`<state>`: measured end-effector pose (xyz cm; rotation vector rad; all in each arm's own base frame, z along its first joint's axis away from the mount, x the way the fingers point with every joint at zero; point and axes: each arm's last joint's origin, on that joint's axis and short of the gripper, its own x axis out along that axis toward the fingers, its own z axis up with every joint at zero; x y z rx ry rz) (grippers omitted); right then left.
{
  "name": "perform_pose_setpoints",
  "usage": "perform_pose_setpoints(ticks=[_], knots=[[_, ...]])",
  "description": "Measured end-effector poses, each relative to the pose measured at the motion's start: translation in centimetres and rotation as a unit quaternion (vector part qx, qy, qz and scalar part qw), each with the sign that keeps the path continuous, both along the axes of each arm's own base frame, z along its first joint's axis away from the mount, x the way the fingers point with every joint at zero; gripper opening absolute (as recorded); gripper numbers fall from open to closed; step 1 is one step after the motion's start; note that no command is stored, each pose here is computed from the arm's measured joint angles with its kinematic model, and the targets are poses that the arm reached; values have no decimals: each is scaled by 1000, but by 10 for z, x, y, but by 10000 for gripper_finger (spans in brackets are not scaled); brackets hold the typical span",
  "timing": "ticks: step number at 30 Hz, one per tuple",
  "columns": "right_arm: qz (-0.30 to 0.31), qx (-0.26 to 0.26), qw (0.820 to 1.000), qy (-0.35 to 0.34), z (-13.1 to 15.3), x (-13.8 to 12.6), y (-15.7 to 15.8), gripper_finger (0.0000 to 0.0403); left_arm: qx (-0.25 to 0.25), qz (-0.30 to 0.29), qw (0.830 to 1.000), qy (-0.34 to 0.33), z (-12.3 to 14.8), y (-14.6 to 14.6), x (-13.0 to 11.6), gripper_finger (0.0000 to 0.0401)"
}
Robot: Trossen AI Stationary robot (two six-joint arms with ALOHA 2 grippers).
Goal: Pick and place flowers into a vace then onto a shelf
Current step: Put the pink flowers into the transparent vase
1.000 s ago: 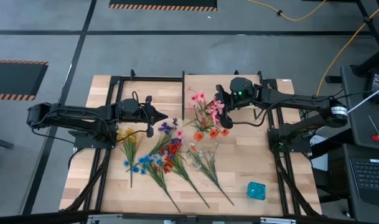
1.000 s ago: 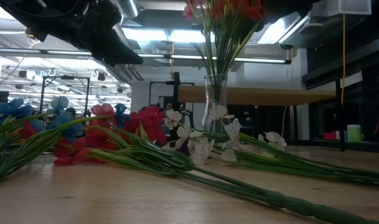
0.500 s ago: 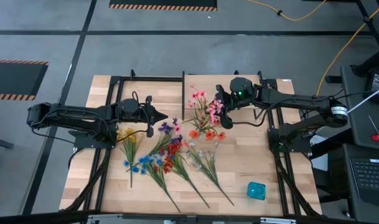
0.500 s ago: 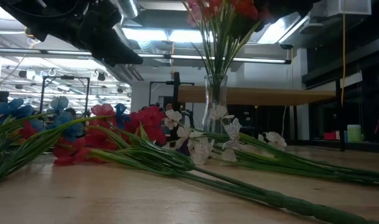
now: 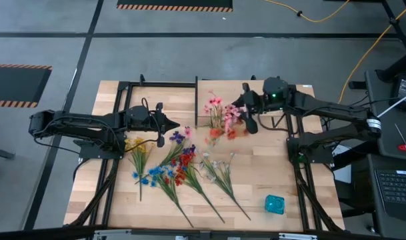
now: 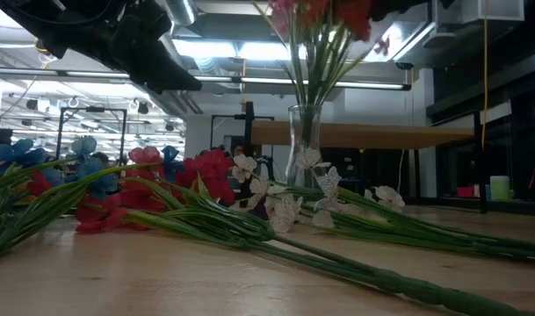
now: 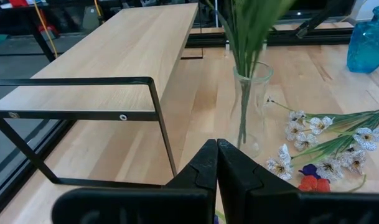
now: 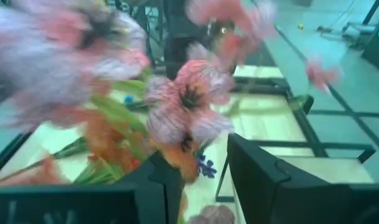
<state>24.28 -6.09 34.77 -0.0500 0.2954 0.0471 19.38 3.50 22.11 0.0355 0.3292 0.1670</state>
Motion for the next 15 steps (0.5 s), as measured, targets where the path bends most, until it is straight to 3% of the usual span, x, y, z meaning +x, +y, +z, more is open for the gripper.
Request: perform_pose_setpoints(ticks=[10,15], knots=[[-3,3,1000,-20,20,-36,10,122,0,0,1000,0,0,0,0,5],[-4,7,1000,-25,26,-48,14,87,0,0,1000,2,0,0,0,2]])
